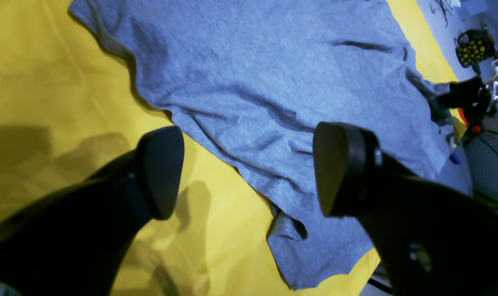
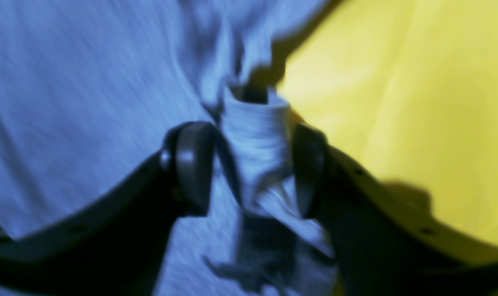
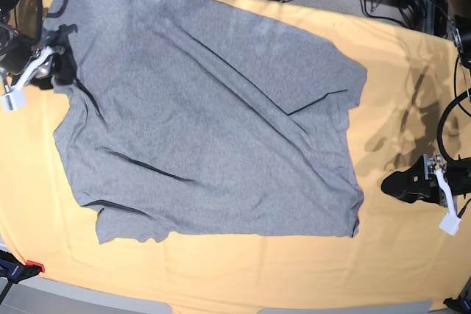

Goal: Layout the t-shirt on the table in an organized manner, then fold the t-shirt properly
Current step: 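Grasp the shirt's sleeve edge with the right gripper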

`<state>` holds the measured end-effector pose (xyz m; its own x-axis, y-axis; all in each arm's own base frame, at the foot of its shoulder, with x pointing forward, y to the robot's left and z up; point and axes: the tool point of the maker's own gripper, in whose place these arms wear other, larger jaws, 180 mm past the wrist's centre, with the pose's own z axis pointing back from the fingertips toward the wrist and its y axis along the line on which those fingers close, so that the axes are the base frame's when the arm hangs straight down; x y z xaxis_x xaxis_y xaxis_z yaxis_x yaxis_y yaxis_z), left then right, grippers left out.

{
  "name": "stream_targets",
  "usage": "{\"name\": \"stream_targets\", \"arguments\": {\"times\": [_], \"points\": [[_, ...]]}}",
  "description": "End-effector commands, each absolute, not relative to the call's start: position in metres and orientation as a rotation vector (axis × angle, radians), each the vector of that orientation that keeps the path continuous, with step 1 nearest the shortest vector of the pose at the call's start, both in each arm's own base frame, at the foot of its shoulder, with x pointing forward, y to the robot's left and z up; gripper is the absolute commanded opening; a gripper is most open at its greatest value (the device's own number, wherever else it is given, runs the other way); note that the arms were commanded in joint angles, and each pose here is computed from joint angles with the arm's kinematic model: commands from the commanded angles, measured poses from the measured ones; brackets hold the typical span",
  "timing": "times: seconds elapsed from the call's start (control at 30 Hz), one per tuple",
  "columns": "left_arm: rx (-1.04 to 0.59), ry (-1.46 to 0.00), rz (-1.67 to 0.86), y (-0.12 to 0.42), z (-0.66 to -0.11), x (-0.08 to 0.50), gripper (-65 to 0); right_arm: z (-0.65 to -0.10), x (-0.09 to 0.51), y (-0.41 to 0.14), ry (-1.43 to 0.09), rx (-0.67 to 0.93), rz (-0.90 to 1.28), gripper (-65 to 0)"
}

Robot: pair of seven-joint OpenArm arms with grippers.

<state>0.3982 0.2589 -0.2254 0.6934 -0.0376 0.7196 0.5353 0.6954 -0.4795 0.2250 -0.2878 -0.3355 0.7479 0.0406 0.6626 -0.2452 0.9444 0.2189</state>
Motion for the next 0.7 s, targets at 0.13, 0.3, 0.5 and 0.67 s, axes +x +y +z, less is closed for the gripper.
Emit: {"name": "stream_targets", "arguments": {"times": [0.13, 0.3, 0.5, 0.67], "points": [[-0.737, -0.818, -0.369, 0.265, -0.2, 0.406, -15.6, -0.337, 0.227, -0.287, -0.699, 0.267, 0.201, -54.2], [-0.737, -0.818, -0.369, 0.265, -0.2, 0.406, -15.6, -0.338, 0.227, -0.284, -0.697, 0.274, 0.206, -54.2], [-0.737, -0.817, -0.369, 0.265, -0.2, 0.406, -15.6, -0.338, 0.227, -0.285, -0.697, 0.272, 0.206, -65.0], [-0.737, -0.818, -0.369, 0.265, -0.2, 0.406, -15.6, -0.334, 0.232, -0.297, -0.731, 0.213, 0.196, -65.0]]}}
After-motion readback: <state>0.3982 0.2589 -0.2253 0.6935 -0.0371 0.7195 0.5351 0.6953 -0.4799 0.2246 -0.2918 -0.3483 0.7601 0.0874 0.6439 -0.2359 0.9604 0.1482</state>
